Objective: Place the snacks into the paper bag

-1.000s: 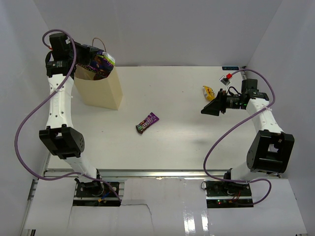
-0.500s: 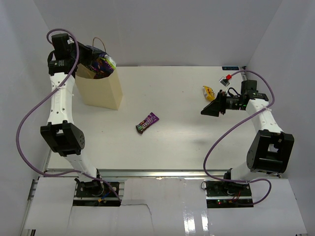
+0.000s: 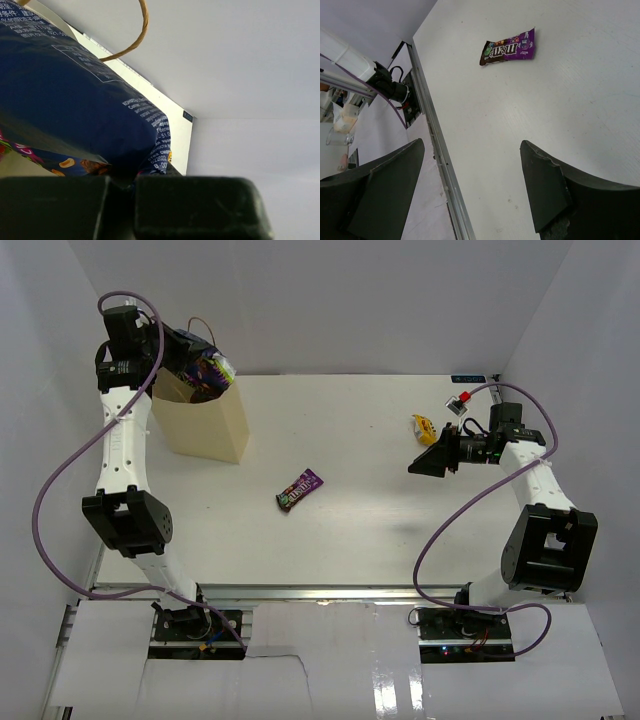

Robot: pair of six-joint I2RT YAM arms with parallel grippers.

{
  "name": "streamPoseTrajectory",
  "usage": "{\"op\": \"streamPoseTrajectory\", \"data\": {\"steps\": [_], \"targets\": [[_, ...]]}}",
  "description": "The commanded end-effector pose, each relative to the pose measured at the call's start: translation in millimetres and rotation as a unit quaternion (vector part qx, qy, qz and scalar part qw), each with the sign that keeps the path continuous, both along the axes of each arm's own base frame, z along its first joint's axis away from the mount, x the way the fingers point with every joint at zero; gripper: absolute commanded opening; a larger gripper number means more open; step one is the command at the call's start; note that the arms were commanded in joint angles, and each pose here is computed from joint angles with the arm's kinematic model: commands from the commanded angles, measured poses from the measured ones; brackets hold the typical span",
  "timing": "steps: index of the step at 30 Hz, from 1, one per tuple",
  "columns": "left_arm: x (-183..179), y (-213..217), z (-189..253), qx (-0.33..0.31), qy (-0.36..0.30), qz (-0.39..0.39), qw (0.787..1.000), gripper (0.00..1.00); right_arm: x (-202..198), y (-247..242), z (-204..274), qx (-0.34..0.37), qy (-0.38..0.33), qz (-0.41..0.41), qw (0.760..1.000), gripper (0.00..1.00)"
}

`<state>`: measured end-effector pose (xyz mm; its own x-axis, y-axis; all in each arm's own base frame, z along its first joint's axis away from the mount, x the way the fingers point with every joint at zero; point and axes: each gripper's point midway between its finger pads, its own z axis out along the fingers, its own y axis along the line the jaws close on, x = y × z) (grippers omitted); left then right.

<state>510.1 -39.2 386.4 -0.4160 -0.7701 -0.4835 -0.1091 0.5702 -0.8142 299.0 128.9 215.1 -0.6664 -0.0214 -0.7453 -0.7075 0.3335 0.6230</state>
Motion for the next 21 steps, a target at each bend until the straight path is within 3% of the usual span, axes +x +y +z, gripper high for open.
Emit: {"op": "streamPoseTrajectory", "data": {"steps": [1, 9, 19, 21], "targets": [[-22, -11, 72, 0.007, -0.108, -0.034, 0.994, 0.0, -1, 0, 6, 0.009, -0.02, 0.005, 1.0, 0.83], [-31, -20, 36, -0.058, -0.038, -0.033, 0.997, 0.0, -2, 0, 5, 0.009, -0.02, 0.004, 1.0, 0.83], [-29, -7, 8, -0.073, 0.0, 0.004, 0.997, 0.0, -4, 1, 5, 0.009, -0.02, 0.005, 1.0, 0.83], [-28, -4, 9, -0.072, -0.002, 0.006, 0.997, 0.09, -4, 1, 5, 0.01, -0.02, 0.005, 1.0, 0.83]]}}
